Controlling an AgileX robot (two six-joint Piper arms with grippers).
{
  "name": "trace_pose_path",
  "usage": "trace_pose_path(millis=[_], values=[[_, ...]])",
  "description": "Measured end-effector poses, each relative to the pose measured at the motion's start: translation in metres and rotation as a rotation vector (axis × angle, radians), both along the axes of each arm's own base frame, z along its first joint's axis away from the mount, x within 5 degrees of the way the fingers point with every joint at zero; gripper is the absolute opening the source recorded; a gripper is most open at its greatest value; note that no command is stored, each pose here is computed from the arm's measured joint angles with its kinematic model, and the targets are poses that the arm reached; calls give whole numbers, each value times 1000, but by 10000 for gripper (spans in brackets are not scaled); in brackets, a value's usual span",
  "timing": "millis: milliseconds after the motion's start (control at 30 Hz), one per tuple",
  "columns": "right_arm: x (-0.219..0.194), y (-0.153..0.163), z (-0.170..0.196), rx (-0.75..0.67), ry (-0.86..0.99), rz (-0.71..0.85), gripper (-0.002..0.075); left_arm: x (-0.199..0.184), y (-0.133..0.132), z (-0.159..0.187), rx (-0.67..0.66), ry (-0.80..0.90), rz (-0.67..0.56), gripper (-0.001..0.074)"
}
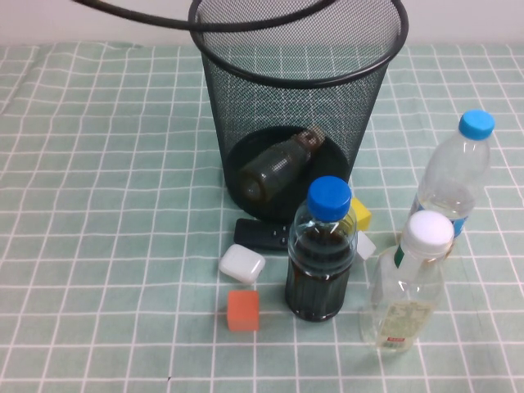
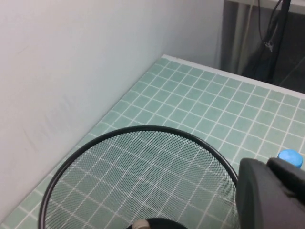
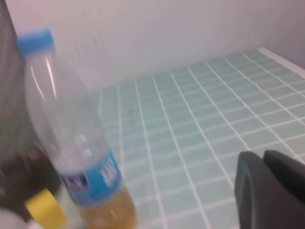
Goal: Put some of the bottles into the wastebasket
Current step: Pick up a bottle from the table with right arm
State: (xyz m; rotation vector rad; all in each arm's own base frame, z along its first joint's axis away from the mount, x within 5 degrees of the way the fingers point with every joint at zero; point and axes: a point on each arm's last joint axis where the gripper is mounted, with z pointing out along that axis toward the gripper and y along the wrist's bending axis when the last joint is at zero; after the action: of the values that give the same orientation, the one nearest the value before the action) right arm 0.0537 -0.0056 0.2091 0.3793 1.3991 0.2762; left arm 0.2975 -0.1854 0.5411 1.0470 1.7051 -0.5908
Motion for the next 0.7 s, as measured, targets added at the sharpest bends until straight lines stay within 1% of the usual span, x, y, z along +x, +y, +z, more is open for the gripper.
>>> trace_pose_path(millis=[33, 100, 133, 200, 267, 333, 433, 533, 600, 700], values=[[0, -1, 2, 68, -29, -4, -7, -8, 5, 5, 7, -10, 13, -1], [-2, -4, 7, 71, -86, -34, -7, -21, 15, 9, 40, -25, 49, -1], [-2, -6, 9, 122, -114, -41, -7, -25, 19, 9, 56, -24, 66, -1], [-3, -6, 13, 179, -127, -33, -7, -31, 26, 3, 86, -20, 111, -2], [-3, -1, 23, 158, -83, 12, -7, -36, 33, -8, 102, -11, 154, -2], [-2, 6, 39, 142, 5, 82, -6, -42, 39, -22, 106, -12, 196, -2], [1, 17, 71, 11, 179, 191, -6, -57, 51, -45, 88, -44, 260, -2], [10, 23, 97, -131, 356, 280, -6, -80, 66, -66, 25, -100, 324, -2], [18, 24, 110, -200, 485, 323, -6, -101, 79, -82, -22, -137, 364, -2], [28, 23, 122, -278, 658, 363, -6, -125, 93, -115, -60, -152, 409, -3]])
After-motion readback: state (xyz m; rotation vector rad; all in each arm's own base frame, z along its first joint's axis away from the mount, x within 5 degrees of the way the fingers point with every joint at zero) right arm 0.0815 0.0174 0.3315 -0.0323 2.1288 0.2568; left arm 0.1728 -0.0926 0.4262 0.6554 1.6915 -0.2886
